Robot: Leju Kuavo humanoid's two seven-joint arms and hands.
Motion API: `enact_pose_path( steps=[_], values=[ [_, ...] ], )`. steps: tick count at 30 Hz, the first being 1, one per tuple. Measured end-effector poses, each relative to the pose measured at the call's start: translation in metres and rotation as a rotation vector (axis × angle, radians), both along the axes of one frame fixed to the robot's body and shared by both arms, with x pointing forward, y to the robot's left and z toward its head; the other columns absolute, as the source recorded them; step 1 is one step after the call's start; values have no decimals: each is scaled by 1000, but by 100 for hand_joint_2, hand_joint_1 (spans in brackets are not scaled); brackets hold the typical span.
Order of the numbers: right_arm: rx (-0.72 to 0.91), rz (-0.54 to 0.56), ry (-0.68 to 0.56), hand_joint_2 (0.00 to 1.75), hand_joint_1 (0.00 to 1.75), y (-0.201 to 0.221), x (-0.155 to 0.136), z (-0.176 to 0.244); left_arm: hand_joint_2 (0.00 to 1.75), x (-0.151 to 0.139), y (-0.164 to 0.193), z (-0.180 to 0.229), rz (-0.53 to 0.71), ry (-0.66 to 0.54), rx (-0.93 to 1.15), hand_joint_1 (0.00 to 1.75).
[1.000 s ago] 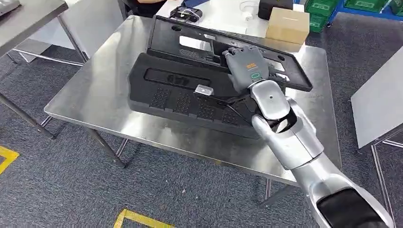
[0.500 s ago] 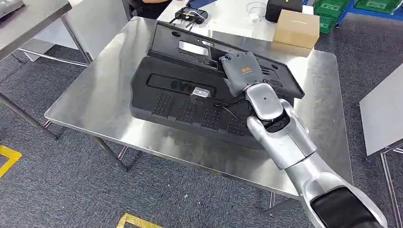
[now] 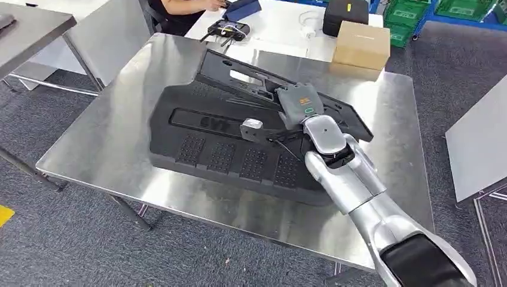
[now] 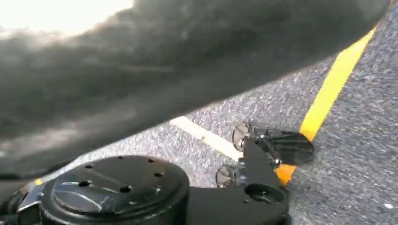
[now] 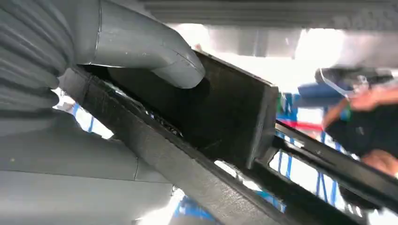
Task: Take the parts from the cabinet and place them on the table.
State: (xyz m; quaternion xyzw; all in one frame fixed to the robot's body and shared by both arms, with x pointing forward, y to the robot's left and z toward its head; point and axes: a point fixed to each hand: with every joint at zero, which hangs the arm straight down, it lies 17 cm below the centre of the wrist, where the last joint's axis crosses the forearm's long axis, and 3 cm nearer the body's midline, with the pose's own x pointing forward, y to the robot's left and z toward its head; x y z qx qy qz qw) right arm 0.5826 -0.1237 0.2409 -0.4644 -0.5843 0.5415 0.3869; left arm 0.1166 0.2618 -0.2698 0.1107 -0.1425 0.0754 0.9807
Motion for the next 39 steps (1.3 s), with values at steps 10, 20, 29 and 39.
enact_pose_path(
  steps=[10,20,29,39],
  values=[
    [-13,-14,170,175,175,-10,-6,-77,0,10,0,2,-11,-15,7,0],
    [-32,-37,218,0,0,-11,-4,-91,0,11,2,3,-4,-22,11,0],
    [-26,-25,265,0,0,-5,-8,-107,0,10,1,2,10,-19,5,0],
    [-11,92,211,0,0,40,-19,-85,0,11,2,3,18,-27,7,0]
  ],
)
